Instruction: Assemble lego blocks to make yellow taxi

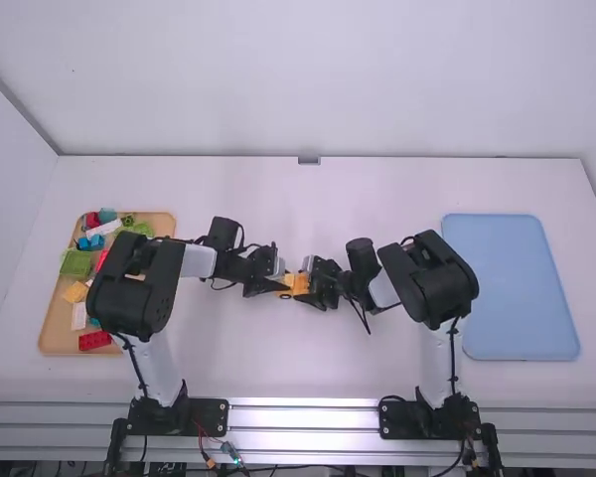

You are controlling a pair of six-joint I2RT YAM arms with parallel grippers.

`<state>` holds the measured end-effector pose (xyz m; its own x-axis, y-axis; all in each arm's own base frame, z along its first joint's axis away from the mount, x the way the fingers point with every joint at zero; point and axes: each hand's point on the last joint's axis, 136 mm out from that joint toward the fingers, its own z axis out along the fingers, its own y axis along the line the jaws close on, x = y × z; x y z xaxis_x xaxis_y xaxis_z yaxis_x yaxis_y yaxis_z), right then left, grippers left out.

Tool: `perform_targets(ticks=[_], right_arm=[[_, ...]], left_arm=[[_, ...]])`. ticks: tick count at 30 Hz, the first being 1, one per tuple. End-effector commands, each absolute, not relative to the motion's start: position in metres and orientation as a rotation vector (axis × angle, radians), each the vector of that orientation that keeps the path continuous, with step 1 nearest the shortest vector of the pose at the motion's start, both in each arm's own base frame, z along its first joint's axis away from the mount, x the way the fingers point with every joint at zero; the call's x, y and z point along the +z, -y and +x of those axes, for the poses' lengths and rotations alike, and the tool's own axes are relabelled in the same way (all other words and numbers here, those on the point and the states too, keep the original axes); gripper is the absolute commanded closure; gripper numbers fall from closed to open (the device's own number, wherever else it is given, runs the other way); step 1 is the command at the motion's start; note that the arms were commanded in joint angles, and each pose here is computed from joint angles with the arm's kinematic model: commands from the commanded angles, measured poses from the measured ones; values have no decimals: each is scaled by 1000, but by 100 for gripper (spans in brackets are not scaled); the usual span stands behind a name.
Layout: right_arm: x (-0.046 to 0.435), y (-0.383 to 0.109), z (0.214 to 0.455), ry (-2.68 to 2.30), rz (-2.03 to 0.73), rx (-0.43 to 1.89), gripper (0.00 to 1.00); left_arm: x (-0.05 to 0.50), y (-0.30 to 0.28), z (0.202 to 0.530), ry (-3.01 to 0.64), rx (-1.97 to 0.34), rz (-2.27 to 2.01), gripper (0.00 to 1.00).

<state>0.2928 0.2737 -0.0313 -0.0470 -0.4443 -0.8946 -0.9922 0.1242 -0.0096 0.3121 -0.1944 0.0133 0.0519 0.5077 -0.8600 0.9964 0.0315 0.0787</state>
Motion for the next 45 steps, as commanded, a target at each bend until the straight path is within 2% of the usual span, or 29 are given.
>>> perform_targets(ticks=[1, 16, 19, 22, 24, 28, 32, 36, 37, 39, 40, 41, 44, 45], right_arm=[[-47, -268, 290, -1661, -1444, 843, 32], [-47, -268, 290, -1661, -1443, 843, 31], [-46, -269, 291, -1653, -1442, 839, 22], [-43, -270, 293, -1636, -1440, 830, 19], [-42, -271, 294, -1624, -1440, 825, 26], [-41, -276, 290, -1608, -1454, 831, 29], [-41, -283, 284, -1562, -1501, 824, 46], [-41, -289, 278, -1535, -1531, 823, 48], [-41, -289, 277, -1534, -1533, 821, 47], [-41, -289, 278, -1537, -1531, 820, 30], [-41, -288, 279, -1537, -1527, 816, 16], [-41, -286, 281, -1538, -1523, 813, 9], [-39, -284, 286, -1537, -1511, 811, 0], [-38, -284, 288, -1536, -1508, 810, 1]], left_arm=[[12, 195, 306, -1569, -838, 1572, 98], [7, 192, 313, -1662, -821, 1525, 96], [8, 192, 313, -1662, -825, 1523, 98], [8, 192, 313, -1663, -824, 1524, 98], [8, 192, 313, -1662, -825, 1523, 98], [8, 192, 313, -1660, -827, 1523, 98], [8, 192, 313, -1660, -828, 1522, 98], [8, 192, 313, -1660, -827, 1523, 98], [8, 192, 313, -1659, -827, 1523, 98], [8, 192, 313, -1659, -827, 1523, 98], [8, 192, 313, -1659, -827, 1523, 98], [8, 192, 313, -1659, -827, 1523, 98], [9, 192, 314, -1655, -822, 1523, 98], [10, 192, 314, -1655, -823, 1523, 99]])
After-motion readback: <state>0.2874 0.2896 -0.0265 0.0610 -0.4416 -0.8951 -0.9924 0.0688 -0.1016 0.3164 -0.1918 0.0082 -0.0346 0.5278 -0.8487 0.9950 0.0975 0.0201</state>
